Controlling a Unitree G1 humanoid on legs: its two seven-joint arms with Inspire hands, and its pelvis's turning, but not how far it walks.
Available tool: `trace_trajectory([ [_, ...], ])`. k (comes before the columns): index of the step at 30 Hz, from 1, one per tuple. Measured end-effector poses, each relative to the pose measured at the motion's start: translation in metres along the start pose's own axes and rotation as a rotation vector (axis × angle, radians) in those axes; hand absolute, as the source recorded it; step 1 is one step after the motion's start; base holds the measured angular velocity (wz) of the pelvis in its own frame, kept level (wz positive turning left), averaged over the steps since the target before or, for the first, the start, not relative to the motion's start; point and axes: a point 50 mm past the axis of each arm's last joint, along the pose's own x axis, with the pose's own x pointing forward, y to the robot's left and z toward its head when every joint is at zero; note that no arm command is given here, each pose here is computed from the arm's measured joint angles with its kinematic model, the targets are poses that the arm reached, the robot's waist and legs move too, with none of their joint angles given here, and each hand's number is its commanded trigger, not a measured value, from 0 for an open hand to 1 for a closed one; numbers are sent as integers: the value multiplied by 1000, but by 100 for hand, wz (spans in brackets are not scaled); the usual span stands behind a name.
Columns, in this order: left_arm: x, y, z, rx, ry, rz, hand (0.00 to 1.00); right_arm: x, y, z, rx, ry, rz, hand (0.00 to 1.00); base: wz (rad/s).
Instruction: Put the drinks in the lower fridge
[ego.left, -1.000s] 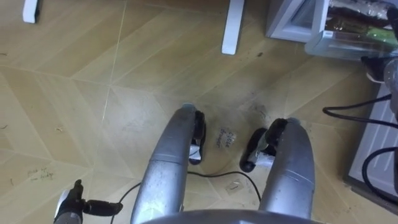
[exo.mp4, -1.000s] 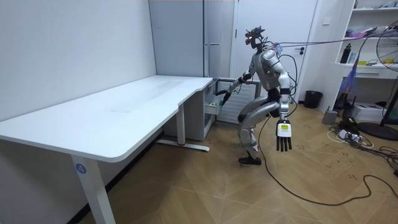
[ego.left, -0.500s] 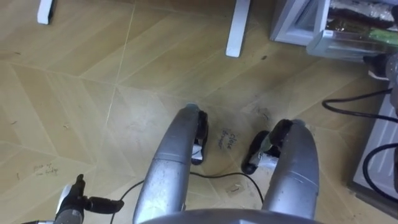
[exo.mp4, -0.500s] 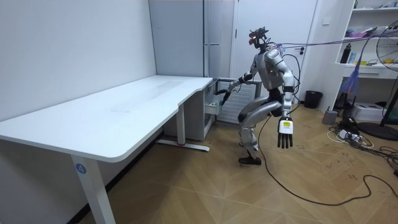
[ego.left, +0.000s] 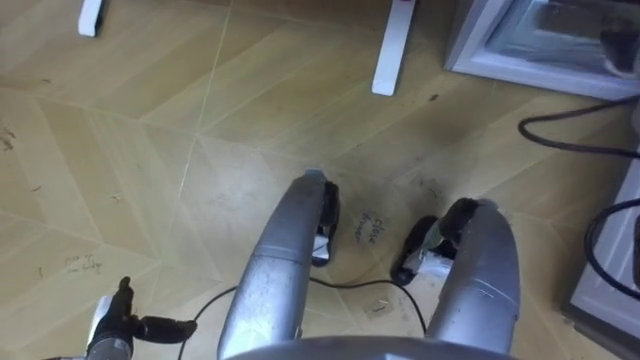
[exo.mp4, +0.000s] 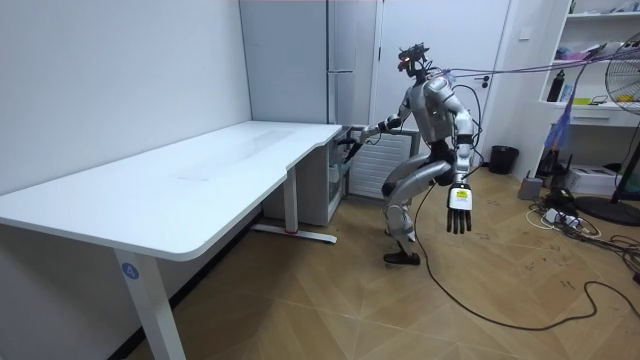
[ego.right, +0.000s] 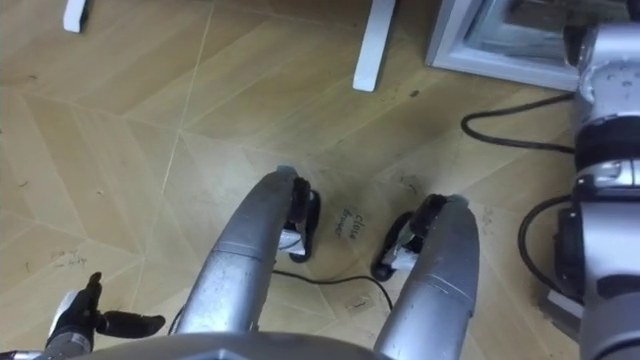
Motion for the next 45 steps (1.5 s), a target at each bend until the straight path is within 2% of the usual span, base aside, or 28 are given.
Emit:
trace_trajectory([
  [2,-1,-3,-3,16,10,-13,0,-5,11,-4,9,11,87,0,2],
  [5,-1,-5,-3,33,17,-39,0,-8,14,-16,29,45,130,0,-6],
  [19,-3,-8,-7,74,22,-111,0,-9,11,-29,86,62,126,0,3],
  [27,-3,1,-8,95,30,-98,0,-2,-1,-32,64,71,125,0,0],
  [33,-3,1,-9,98,44,-117,0,14,-38,-30,-39,100,123,0,-2],
  [36,-3,8,-11,97,52,-107,0,20,-68,-21,-197,101,122,0,0],
  [39,-1,13,-14,81,85,-93,0,21,-103,-14,-378,116,114,0,-4],
  [41,1,12,-15,59,100,-91,0,17,-144,-4,-490,149,51,0,-3],
  [44,1,8,-17,55,123,-98,0,9,-189,6,-638,208,-76,0,-18],
  [45,2,8,-16,54,124,-98,0,7,-196,8,-673,218,-94,0,-19],
])
